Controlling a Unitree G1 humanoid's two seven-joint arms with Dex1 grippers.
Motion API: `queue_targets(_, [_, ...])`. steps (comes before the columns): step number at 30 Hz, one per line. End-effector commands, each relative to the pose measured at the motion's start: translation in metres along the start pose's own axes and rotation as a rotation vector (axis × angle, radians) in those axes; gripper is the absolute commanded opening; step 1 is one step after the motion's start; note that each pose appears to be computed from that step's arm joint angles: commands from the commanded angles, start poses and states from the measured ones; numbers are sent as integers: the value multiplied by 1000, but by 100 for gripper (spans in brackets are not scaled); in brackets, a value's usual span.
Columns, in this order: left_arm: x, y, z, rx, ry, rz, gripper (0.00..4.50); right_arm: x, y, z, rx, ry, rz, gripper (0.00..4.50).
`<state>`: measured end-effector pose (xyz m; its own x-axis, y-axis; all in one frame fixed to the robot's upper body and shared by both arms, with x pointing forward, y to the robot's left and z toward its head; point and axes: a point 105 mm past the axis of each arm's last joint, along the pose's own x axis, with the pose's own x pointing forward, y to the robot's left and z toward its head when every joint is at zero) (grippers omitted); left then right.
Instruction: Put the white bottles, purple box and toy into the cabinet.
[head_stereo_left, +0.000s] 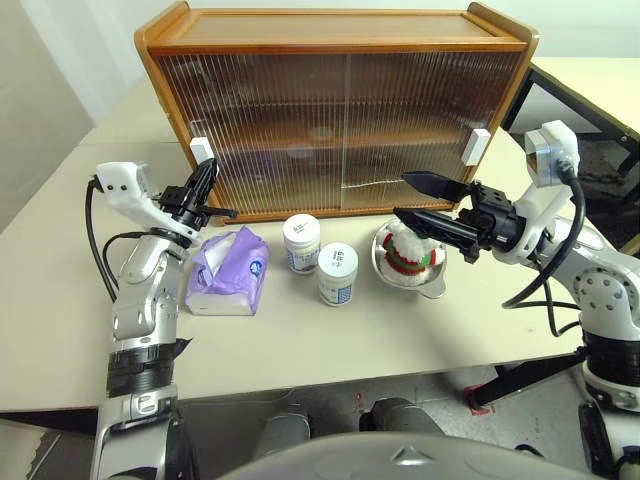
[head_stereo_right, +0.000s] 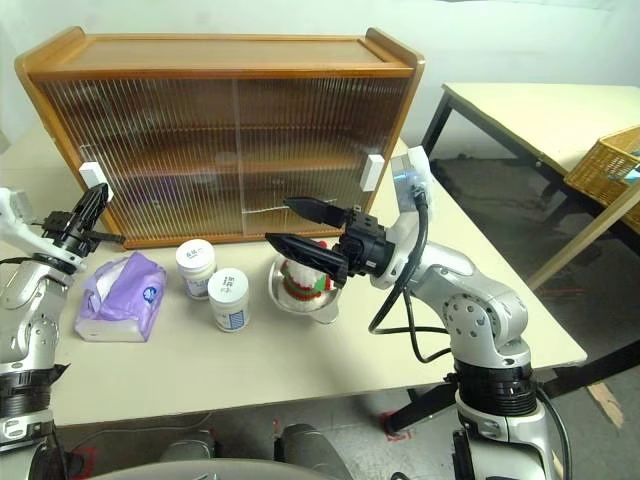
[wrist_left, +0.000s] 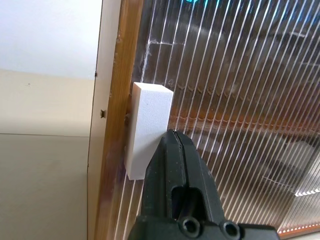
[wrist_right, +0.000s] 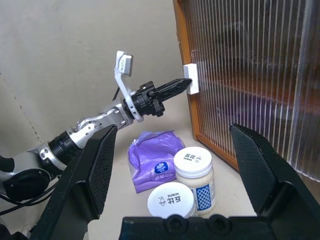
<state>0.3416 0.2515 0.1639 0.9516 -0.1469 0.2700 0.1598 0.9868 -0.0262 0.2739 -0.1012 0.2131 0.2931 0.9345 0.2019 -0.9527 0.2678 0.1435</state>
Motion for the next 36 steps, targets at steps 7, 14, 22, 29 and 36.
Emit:
queue_targets(7, [-21, -1, 22, -37, -91, -40, 1, 0, -2, 1, -4, 4, 10, 450])
queue_targets(14, [-23, 27, 18, -18, -85, 115, 1, 0, -3, 0, -3, 9, 11, 450])
queue_targets(22, [-5, 27, 18, -39, -102, 151, 1, 0, -3, 1, -7, 2, -3, 450])
queue_targets(29, [5, 17, 12, -42, -91, 124, 1, 1, -3, 3, -12, -7, -7, 450])
queue_targets(36, [8, 19, 6, -37, -70, 131, 1, 1, -2, 4, -11, -13, -13, 450])
